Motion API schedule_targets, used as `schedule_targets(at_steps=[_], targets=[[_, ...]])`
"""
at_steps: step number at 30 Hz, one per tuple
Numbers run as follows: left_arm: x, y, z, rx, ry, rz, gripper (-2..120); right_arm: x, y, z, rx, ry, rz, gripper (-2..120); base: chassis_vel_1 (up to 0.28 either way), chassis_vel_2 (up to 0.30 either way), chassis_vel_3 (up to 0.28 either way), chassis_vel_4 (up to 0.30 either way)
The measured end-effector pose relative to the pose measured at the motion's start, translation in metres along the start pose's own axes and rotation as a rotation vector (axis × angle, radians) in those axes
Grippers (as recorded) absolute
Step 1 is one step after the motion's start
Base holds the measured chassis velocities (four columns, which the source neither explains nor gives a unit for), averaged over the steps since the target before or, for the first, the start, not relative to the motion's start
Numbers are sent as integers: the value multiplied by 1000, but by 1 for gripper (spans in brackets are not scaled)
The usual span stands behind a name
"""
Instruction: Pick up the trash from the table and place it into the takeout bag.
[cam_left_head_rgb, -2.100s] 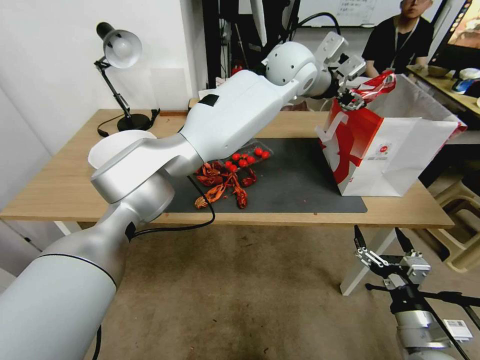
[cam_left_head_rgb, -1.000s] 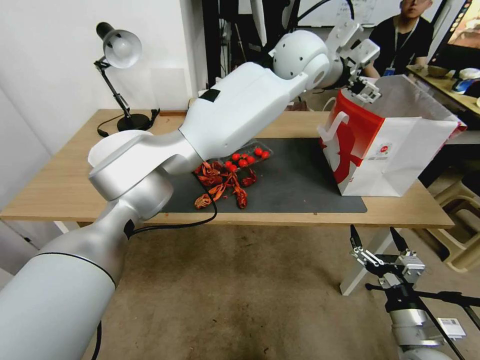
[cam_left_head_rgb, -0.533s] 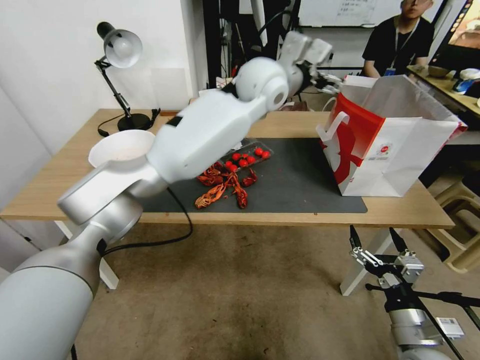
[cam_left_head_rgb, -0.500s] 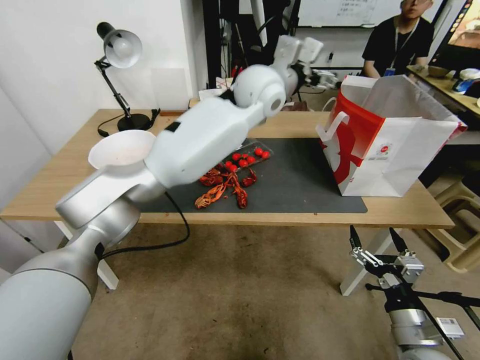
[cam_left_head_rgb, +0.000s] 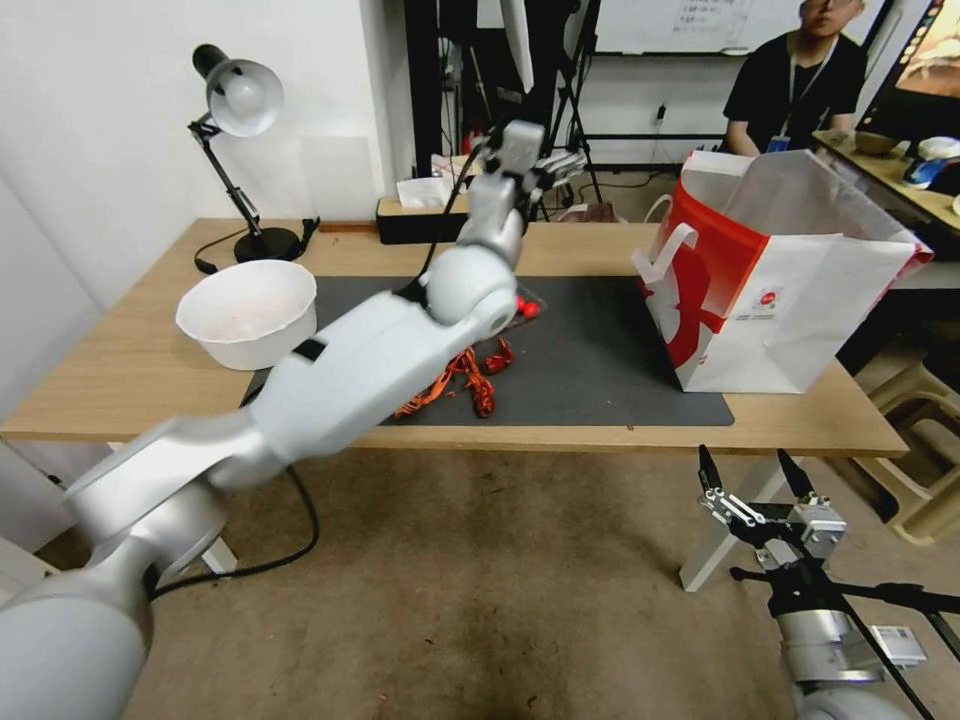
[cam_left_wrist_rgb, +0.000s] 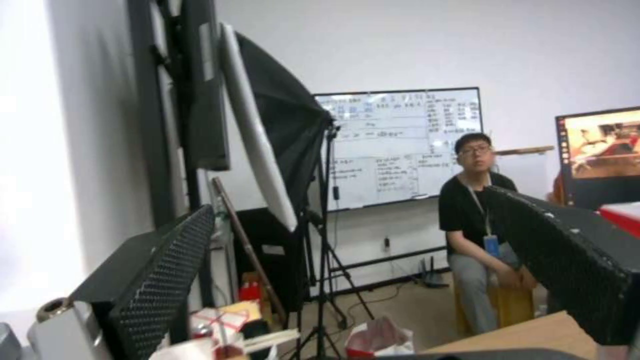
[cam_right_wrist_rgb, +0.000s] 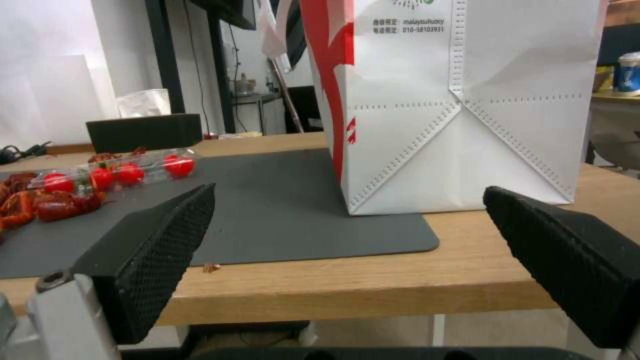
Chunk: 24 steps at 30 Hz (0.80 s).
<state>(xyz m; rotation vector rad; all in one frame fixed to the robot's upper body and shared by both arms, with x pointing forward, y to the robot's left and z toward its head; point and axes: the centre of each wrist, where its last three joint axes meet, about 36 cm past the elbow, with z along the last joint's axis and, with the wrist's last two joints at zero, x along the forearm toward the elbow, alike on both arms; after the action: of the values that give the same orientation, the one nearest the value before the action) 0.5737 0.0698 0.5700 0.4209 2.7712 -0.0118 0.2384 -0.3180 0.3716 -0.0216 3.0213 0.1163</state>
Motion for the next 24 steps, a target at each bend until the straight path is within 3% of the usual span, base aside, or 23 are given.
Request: schedule_targets(at_steps=[6, 11, 13, 17, 19, 24], targets=[[51, 35, 20, -4, 52, -70, 100, 1, 5, 2, 0, 5, -8, 100, 0, 0, 0, 0], [84, 51, 27, -10, 74, -112, 100, 2, 7, 2, 0, 5, -12, 100, 0, 0, 0, 0], [113, 65, 31, -10, 92, -130, 100, 2, 9, 2, 0, 4, -14, 100, 0, 0, 0, 0], [131, 72, 35, -8, 107, -137, 100, 2, 9, 2, 1, 4, -15, 100, 0, 0, 0, 0], [167, 81, 48, -6, 150, -165, 100, 3, 11, 2, 0, 6, -18, 100, 0, 0, 0, 0], [202, 86, 56, -29, 159, -199, 100, 3, 13, 3, -1, 8, -22, 100, 0, 0, 0, 0]])
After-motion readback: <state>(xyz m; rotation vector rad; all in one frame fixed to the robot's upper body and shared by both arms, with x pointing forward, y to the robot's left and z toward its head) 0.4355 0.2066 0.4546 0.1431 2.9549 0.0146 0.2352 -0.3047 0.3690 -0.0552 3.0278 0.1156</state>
